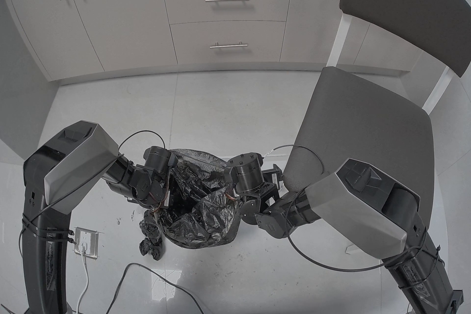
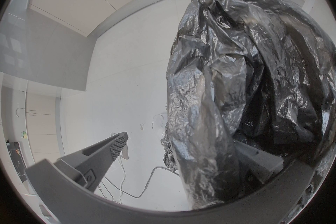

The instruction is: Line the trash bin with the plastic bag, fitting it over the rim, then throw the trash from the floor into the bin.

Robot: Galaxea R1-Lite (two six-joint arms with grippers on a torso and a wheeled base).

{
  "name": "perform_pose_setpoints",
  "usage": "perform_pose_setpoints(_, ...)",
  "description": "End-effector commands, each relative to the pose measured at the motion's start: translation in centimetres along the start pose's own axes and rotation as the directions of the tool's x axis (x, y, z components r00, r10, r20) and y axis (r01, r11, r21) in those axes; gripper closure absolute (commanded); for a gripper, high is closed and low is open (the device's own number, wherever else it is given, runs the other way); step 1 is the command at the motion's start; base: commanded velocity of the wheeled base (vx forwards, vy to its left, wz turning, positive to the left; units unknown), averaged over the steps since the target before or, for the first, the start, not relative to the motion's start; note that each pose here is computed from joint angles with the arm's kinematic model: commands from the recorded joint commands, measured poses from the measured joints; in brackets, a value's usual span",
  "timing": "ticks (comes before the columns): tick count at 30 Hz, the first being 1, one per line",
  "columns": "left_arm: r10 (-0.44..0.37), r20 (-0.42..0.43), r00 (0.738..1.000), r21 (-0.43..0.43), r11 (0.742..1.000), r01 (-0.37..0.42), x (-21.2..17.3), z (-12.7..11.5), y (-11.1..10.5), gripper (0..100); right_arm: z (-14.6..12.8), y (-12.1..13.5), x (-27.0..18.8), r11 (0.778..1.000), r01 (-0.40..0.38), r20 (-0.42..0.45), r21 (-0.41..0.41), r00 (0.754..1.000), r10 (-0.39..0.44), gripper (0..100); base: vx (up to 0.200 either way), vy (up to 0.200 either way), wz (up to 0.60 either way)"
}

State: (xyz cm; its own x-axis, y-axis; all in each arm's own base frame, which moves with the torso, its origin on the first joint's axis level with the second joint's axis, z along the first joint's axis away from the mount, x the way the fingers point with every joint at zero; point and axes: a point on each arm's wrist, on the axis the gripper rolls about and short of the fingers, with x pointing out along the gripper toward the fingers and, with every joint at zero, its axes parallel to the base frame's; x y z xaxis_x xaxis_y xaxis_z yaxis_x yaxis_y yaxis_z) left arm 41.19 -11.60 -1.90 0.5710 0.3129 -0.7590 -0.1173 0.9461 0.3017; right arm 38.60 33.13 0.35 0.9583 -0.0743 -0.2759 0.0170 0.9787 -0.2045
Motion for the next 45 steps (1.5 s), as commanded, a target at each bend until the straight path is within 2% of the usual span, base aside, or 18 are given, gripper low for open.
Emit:
perform_pose_setpoints(1, 0.001, -0.004, 1.0, 0.002, 1.0, -0.001, 0.2, -0.1, -0.1, 0, -1.1, 0.5, 0.9, 1.0, 0.003, -0.005, -0.014, 1.0, -0.003, 0, 0.0, 0.0, 0.0)
perform_pose_setpoints(7, 0.0, 0.0, 1.0, -0.001, 1.0, 0.0, 0.1, 0.0, 0.0, 0, -2.0, 1.3, 2.0, 1.0, 0.005, 0.004, -0.029, 1.0, -0.005, 0, 0.0, 0.0, 0.0)
perform_pose_setpoints(22, -0.003, 0.003, 1.0, 0.005, 1.0, 0.003, 0.0, 0.0, -0.4, 0, -2.5, 0.7, 2.8, 0.996, 0.049, -0.004, -0.079, 0.999, -0.049, 0, 0.0, 0.0, 0.0)
perform_pose_setpoints(26, -0.004, 0.001, 1.0, 0.006, 1.0, 0.004, 0.0, -0.1, -0.4, 0, -1.2, 0.6, 2.4, 0.998, 0.046, 0.023, -0.05, 0.999, -0.045, 0, 0.0, 0.0, 0.0)
perform_pose_setpoints(30, -0.003, 0.002, 1.0, 0.002, 1.0, 0.003, 0.1, -0.1, -0.3, 0, 2.4, 0.7, 0.3, 1.0, 0.016, 0.074, -0.005, 0.997, -0.016, 0, 0.0, 0.0, 0.0)
perform_pose_setpoints(33, -0.005, 0.004, 1.0, 0.003, 1.0, 0.005, 0.0, 0.0, -0.4, 0, 3.6, 1.5, -1.8, 1.0, -0.023, 0.09, 0.003, 0.996, 0.022, 0, 0.0, 0.0, 0.0)
perform_pose_setpoints(37, -0.005, 0.004, 1.0, 0.003, 1.0, 0.005, 0.1, 0.0, -0.4, 0, 2.2, 3.7, -5.4, 0.994, -0.104, 0.065, -0.033, 0.992, 0.106, 0, 0.0, 0.0, 0.0)
perform_pose_setpoints(40, -0.004, 0.003, 1.0, 0.002, 1.0, 0.004, 0.1, 0.0, -0.3, 0, 0.0, 5.3, -6.7, 0.987, -0.15, 0.034, -0.065, 0.988, 0.153, 0, 0.0, 0.0, 0.0)
perform_pose_setpoints(45, -0.004, 0.003, 1.0, 0.002, 1.0, 0.004, 0.1, 0.0, -0.3, 0, -2.6, 6.0, -5.8, 0.984, -0.152, -0.001, -0.096, 0.988, 0.153, 0, 0.0, 0.0, 0.0)
